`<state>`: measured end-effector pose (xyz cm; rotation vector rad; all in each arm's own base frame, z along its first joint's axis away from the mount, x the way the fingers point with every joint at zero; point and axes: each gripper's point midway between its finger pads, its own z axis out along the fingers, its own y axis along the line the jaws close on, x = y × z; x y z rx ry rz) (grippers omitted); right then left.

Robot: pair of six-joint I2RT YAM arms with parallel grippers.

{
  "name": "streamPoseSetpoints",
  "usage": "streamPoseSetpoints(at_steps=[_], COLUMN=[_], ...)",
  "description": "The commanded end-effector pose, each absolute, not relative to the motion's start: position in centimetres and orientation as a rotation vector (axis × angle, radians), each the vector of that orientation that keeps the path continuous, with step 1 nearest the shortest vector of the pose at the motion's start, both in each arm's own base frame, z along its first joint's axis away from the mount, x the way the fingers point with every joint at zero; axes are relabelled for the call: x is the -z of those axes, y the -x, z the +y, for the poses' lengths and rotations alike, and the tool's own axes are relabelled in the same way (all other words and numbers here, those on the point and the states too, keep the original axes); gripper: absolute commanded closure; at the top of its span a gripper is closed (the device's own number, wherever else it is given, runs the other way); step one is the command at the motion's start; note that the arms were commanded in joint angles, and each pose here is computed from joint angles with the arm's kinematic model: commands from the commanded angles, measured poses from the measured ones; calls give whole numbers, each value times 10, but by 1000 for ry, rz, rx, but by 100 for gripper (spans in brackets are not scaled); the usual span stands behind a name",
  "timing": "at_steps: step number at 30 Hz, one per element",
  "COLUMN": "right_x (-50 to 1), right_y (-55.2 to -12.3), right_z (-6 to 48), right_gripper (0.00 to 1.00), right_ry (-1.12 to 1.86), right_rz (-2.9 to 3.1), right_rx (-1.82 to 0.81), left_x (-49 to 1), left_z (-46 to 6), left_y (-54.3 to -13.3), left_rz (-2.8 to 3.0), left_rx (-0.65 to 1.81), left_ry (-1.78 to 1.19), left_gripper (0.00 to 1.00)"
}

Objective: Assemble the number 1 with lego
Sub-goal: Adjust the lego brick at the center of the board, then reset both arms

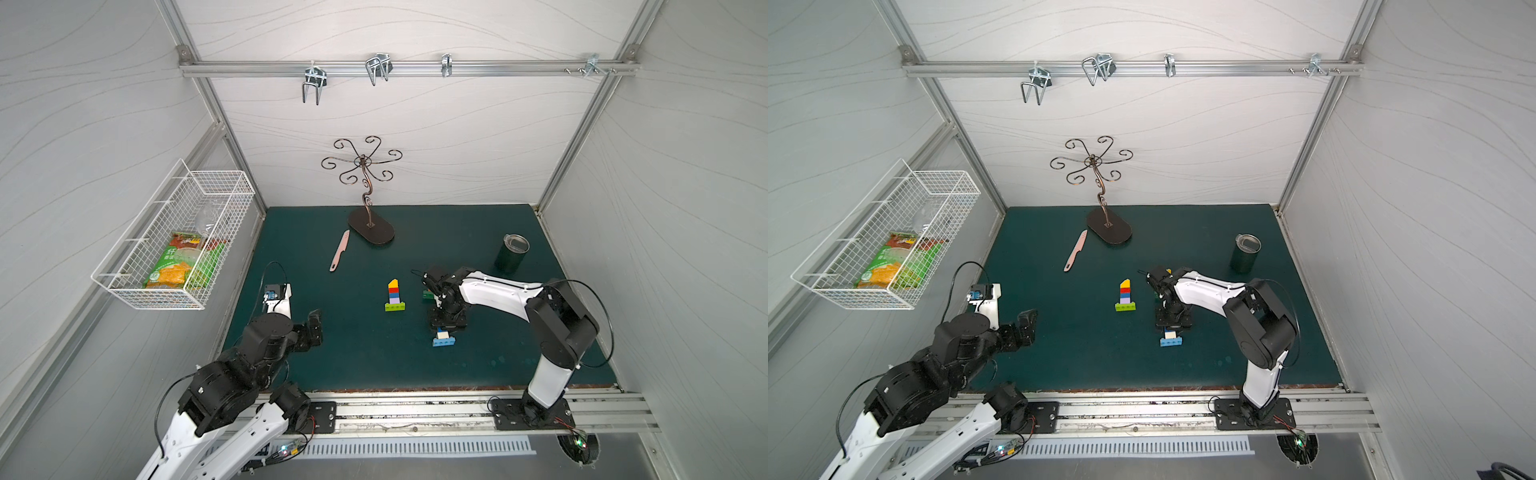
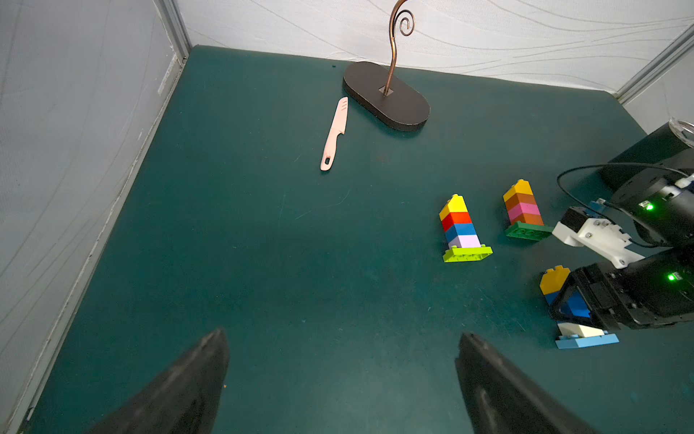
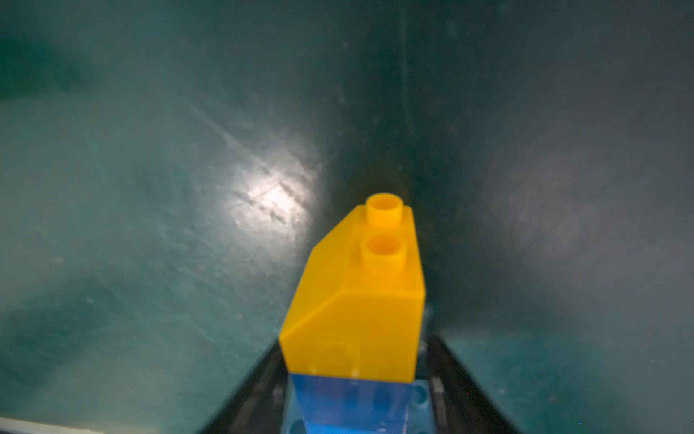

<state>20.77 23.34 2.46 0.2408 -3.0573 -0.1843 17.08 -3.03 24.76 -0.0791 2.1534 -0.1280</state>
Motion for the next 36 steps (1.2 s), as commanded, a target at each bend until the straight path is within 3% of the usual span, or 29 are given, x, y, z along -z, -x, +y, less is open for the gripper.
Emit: streamPoseSetpoints(at_steps=[1,3,11,16,21,28,36], right_x=[-42,-55,-140,-179,-207,-191,-159], right_y=[-211,-216,-242,-260,-266,-274,-290], right_z=[227,222,160,101,65,39,30], right_gripper=[21,10,1,1,1,1,1], right_ry=[-209,-178,31,143,104,137,83], right_rz=[-3086,-3127,-3546,-3934,-4295,-4443,-4516], right_rx=[171,174,186,133,-124,-527,-298], left_x=[-256,-257,-265,-252,-249,-223,-179], left_z=[-35,-36,-49,-49,-47,-14,10], left_y=[-176,-175,-194,-230,-277,-321,-340], left_rz=[2123,2124,2081,2066,1901,1846,1835], left_rx=[155,162,215,26,-189,-429,-388], left_ry=[80,72,120,155,129,162,263], left_gripper=[0,0,0,0,0,0,1])
